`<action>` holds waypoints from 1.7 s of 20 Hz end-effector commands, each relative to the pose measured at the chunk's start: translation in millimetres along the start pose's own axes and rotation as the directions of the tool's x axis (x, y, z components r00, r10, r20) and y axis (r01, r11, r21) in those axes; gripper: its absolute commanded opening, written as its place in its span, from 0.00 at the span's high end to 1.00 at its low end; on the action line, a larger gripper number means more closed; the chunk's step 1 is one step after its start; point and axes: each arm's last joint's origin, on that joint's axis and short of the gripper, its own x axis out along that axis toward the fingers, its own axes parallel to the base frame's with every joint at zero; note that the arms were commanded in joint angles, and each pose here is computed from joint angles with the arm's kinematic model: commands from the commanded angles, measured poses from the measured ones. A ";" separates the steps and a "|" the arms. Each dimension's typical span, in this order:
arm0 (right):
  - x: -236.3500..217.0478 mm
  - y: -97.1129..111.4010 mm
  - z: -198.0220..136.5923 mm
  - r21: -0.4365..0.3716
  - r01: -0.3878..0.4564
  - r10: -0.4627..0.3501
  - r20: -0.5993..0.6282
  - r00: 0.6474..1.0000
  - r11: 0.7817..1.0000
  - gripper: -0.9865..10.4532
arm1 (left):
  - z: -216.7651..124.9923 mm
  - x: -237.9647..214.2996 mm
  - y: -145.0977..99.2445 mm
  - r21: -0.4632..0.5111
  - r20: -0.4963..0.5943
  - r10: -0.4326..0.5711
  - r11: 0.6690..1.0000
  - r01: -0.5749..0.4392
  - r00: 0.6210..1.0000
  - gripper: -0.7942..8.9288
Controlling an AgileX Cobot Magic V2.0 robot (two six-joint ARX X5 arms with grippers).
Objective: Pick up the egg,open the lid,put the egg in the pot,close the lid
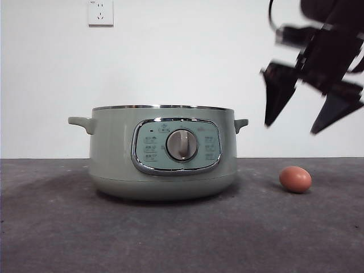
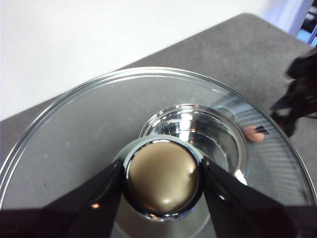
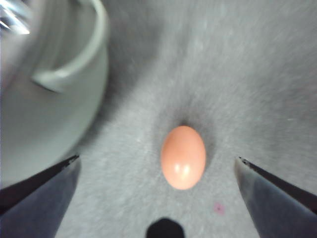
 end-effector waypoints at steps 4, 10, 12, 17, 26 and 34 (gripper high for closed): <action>45.8 -4.9 -4.9 -0.028 0.044 -0.046 -0.079 0.996 0.999 0.37 | -28.2 -53.7 -17.4 0.012 0.094 0.014 1.000 -0.016 0.995 0.92; 72.9 -8.4 -12.3 -0.021 0.047 -0.050 -0.137 0.989 0.999 0.45 | -54.0 -76.6 -25.7 0.001 0.098 0.072 0.997 -0.073 0.993 0.93; 76.7 -9.0 -13.4 -0.019 0.047 -0.049 -0.144 0.988 0.999 0.48 | -56.1 -81.8 -27.3 0.002 0.111 0.074 0.997 -0.075 0.991 0.93; 77.3 -9.6 -13.9 0.005 0.065 -0.063 -0.149 0.987 0.998 0.81 | -56.4 -82.3 -27.5 0.003 0.112 0.073 0.997 -0.074 0.991 0.92; 70.7 -8.8 -12.7 0.031 0.069 -0.064 -0.145 0.987 0.997 0.92 | -56.4 -82.3 -27.5 0.003 0.112 0.073 0.997 -0.074 0.991 0.93; -26.2 3.4 13.8 0.036 0.077 -0.081 0.109 0.991 0.996 0.92 | -56.1 -81.6 -27.3 0.004 0.110 0.072 0.997 -0.073 0.991 0.93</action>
